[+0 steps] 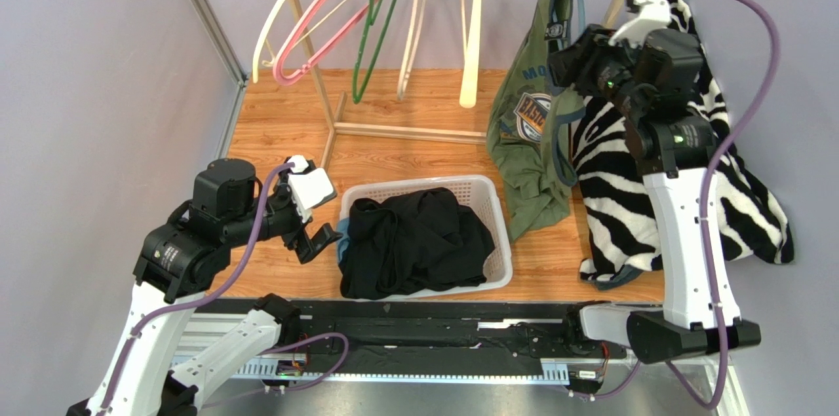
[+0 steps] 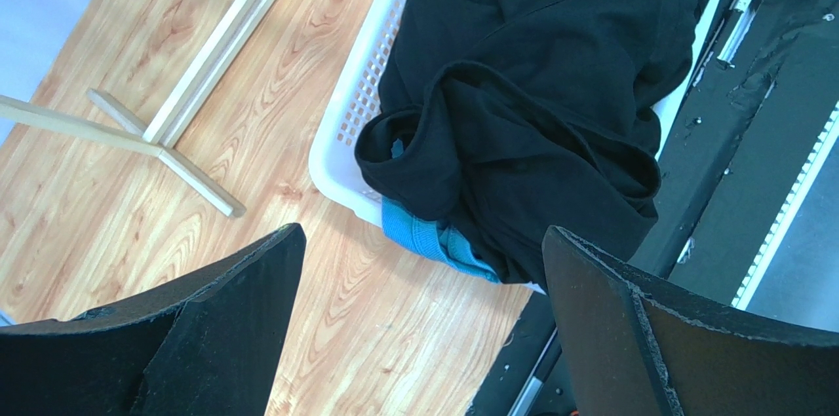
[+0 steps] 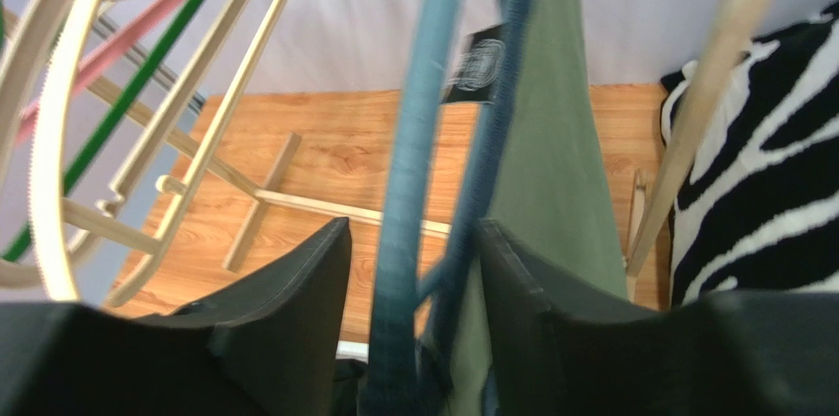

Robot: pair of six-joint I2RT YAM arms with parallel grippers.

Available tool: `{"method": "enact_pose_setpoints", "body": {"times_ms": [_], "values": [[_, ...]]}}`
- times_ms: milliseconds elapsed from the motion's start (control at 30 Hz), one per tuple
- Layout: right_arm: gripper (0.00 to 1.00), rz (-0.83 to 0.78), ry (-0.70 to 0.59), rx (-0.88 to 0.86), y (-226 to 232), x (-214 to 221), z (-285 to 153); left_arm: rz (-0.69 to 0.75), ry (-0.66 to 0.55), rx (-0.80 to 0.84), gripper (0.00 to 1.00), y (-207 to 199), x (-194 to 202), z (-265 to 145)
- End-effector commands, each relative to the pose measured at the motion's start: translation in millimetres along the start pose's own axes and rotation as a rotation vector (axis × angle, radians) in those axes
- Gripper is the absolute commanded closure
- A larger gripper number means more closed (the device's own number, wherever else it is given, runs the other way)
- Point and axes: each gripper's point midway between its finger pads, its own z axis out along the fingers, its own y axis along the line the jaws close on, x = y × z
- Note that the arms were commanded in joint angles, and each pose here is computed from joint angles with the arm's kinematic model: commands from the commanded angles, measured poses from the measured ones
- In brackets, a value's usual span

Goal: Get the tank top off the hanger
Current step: Pick up the hanger from the clothesline.

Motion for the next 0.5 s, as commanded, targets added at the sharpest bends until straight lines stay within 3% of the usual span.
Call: {"method": "enact_pose_setpoints", "body": {"times_ms": [0, 167, 200, 267, 300, 333, 367, 433, 467], "values": [[0.4, -0.104, -0.023, 0.076, 3.2, -12.1, 9.3, -0.011, -0.027, -0.001, 0.01, -0.7, -7.7, -4.8], [0.37, -0.117, -0.045, 0.147, -5.9, -18.4, 13.3, -0.012, -0.03, -0.004, 0.01, -1.1, -7.2, -6.9], [0.41, -0.124, -0.047, 0.167, -9.7, -19.0, 13.1, -0.012, -0.03, -0.003, 0.01, -1.5, -7.0, -6.9], [0.52, -0.129, -0.057, 0.187, -12.6, -22.4, 10.5, -0.013, -0.031, 0.0, 0.01, -2.0, -7.3, -6.9], [0.68, -0.13, -0.06, 0.2, -14.9, -23.2, 10.1, -0.015, -0.032, 0.0, 0.01, -2.0, -7.3, -6.9], [0.75, -0.131, -0.067, 0.208, -15.7, -24.7, 8.3, -0.017, -0.032, 0.002, 0.01, -2.2, -7.3, -6.6], [0.88, -0.131, -0.072, 0.214, -16.5, -25.6, 7.8, -0.018, -0.034, 0.003, 0.01, -2.4, -7.5, -6.6], [1.0, -0.137, -0.086, 0.227, -17.6, -29.3, 7.1, -0.017, -0.037, 0.007, 0.01, -2.9, -8.2, -6.5], [1.0, -0.138, -0.101, 0.227, -16.8, -33.2, 6.1, -0.018, -0.036, 0.004, 0.01, -2.4, -8.0, -6.5]]}}
